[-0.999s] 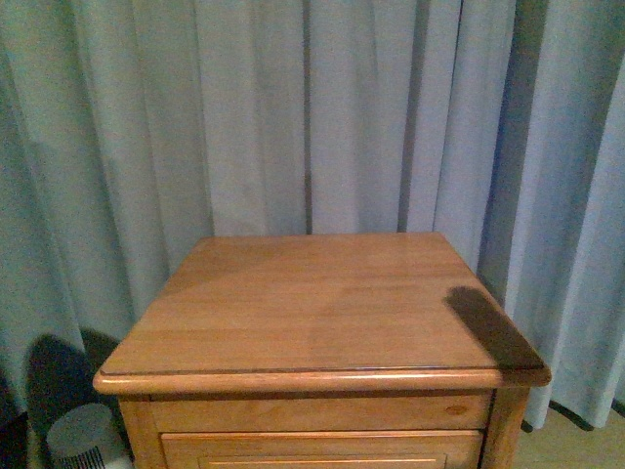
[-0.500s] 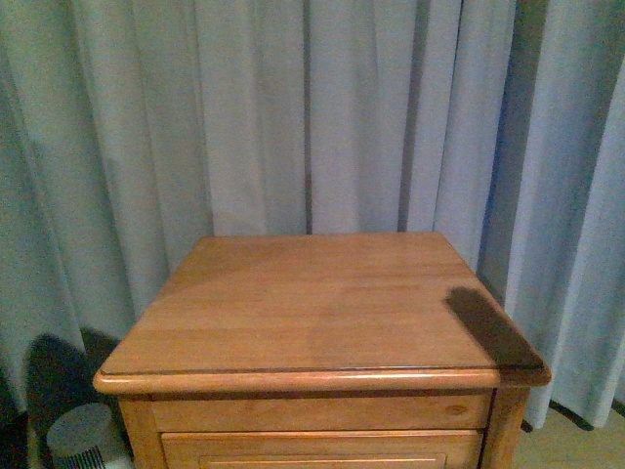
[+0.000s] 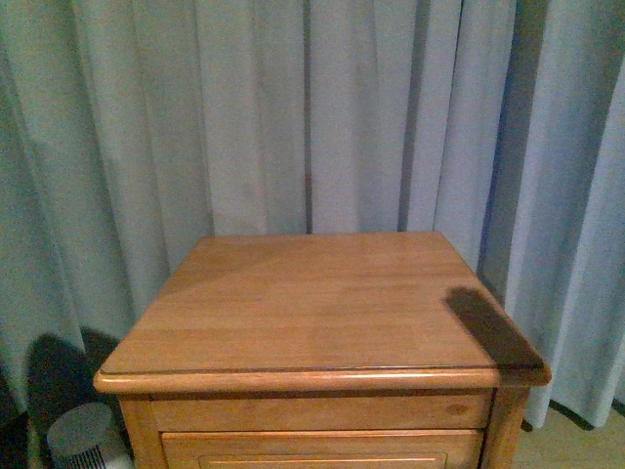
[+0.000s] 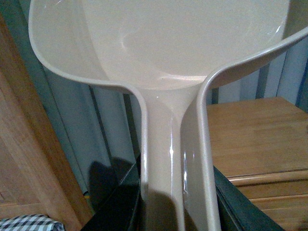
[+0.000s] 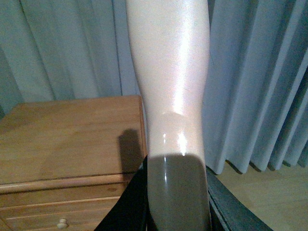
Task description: Clean up trash
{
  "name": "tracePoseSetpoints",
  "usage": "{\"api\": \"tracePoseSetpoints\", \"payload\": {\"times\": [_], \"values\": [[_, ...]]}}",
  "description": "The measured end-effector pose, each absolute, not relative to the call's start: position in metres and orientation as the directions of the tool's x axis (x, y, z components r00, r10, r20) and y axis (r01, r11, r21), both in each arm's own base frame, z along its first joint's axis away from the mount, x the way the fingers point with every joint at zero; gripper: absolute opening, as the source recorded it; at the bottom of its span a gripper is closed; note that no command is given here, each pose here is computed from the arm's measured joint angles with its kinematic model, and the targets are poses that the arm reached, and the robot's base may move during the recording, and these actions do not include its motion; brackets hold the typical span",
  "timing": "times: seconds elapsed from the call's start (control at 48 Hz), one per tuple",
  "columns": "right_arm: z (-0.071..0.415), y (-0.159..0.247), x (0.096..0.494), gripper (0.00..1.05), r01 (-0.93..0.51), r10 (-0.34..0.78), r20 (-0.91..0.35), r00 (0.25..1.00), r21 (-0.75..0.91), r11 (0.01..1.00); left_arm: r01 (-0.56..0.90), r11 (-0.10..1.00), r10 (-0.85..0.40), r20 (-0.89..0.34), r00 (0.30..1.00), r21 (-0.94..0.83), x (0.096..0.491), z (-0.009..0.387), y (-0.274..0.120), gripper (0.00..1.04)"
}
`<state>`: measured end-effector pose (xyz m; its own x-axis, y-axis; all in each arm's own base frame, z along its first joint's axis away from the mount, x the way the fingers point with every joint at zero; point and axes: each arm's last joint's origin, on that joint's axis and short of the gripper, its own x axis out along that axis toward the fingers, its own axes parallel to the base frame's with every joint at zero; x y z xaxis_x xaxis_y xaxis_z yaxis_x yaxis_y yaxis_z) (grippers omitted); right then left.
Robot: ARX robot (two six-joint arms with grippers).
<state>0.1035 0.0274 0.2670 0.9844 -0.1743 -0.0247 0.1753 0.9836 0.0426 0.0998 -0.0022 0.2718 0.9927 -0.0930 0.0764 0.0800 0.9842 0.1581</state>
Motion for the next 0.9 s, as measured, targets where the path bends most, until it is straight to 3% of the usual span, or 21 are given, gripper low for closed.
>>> {"api": "tracePoseSetpoints", "payload": {"times": [0.895], "values": [[0.2653, 0.0282, 0.1038, 0.19, 0.170, -0.168, -0.030, 0.985, 0.039, 0.985, 0.083, 0.984, -0.094, 0.068, 0.993, 0.156, 0.1004, 0.2694, -0.0026, 0.27]]}}
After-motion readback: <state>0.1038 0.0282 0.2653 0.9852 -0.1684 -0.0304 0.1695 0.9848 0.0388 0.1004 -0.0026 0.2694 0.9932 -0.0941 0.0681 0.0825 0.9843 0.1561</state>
